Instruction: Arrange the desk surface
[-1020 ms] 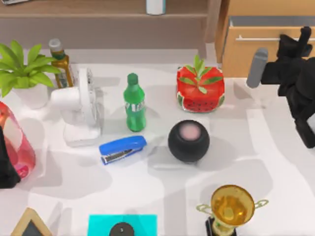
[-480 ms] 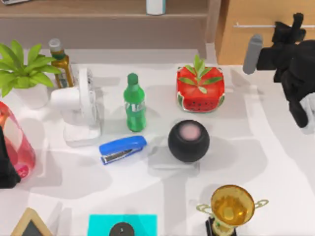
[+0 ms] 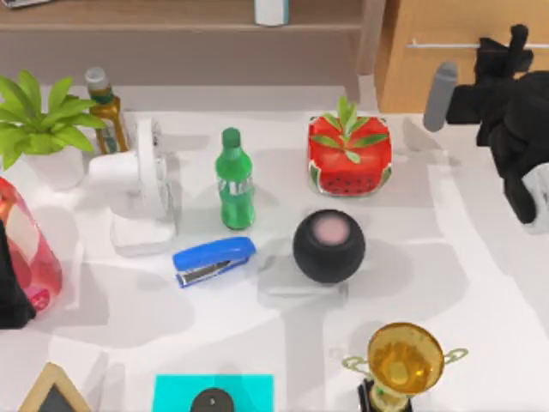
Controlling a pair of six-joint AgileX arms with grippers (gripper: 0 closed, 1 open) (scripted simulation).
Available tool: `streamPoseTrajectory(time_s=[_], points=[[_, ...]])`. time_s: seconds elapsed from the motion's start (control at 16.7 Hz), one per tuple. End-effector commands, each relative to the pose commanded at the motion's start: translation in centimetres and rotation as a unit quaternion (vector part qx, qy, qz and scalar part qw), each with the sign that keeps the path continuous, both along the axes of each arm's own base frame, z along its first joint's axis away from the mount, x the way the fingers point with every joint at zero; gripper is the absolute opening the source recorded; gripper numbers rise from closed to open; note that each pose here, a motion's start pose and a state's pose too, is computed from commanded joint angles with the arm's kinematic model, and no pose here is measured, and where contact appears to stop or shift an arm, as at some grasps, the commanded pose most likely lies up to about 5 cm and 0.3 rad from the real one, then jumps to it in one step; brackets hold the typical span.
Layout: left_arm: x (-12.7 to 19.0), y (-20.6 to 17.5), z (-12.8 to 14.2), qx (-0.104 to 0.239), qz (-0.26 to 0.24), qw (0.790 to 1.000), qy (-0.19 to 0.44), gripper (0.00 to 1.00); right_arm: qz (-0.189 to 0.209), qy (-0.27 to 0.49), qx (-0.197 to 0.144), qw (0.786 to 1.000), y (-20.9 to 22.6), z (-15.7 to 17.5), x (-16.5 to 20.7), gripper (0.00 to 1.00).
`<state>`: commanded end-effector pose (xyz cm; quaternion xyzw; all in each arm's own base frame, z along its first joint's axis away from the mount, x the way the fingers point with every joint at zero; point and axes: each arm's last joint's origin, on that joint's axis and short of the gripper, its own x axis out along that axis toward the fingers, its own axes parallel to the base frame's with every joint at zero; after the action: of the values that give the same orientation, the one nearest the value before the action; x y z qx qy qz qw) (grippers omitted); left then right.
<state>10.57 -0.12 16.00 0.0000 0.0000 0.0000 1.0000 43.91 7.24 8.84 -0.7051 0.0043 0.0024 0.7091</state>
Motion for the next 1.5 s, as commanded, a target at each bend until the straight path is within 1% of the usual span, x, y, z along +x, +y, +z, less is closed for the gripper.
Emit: streamPoseTrajectory(time_s=[0.42, 0.48, 0.9, 0.96, 1.2, 1.5], points=[[0.0, 0.0, 0.0, 0.000, 0.000, 1.000, 0.000, 1.00, 0.000, 0.000, 0.000, 1.000, 0.0, 0.0, 0.0, 0.98], [0.0, 0.0, 0.0, 0.000, 0.000, 1.000, 0.000, 1.00, 0.000, 0.000, 0.000, 1.000, 0.0, 0.0, 0.0, 1.00], [0.0, 0.0, 0.0, 0.000, 0.000, 1.000, 0.000, 1.00, 0.000, 0.000, 0.000, 1.000, 0.0, 0.0, 0.0, 1.00], [0.0, 0.0, 0.0, 0.000, 0.000, 1.000, 0.000, 1.00, 0.003, 0.027, -0.001, 1.000, 0.2, -1.3, -0.8, 1.00], [0.0, 0.0, 0.0, 0.000, 0.000, 1.000, 0.000, 1.00, -0.003, 0.010, 0.000, 1.000, 0.0, -0.5, -1.1, 1.00], [0.0, 0.0, 0.0, 0.000, 0.000, 1.000, 0.000, 1.00, -0.001, 0.003, 0.001, 1.000, 0.2, -0.2, -2.9, 1.00]])
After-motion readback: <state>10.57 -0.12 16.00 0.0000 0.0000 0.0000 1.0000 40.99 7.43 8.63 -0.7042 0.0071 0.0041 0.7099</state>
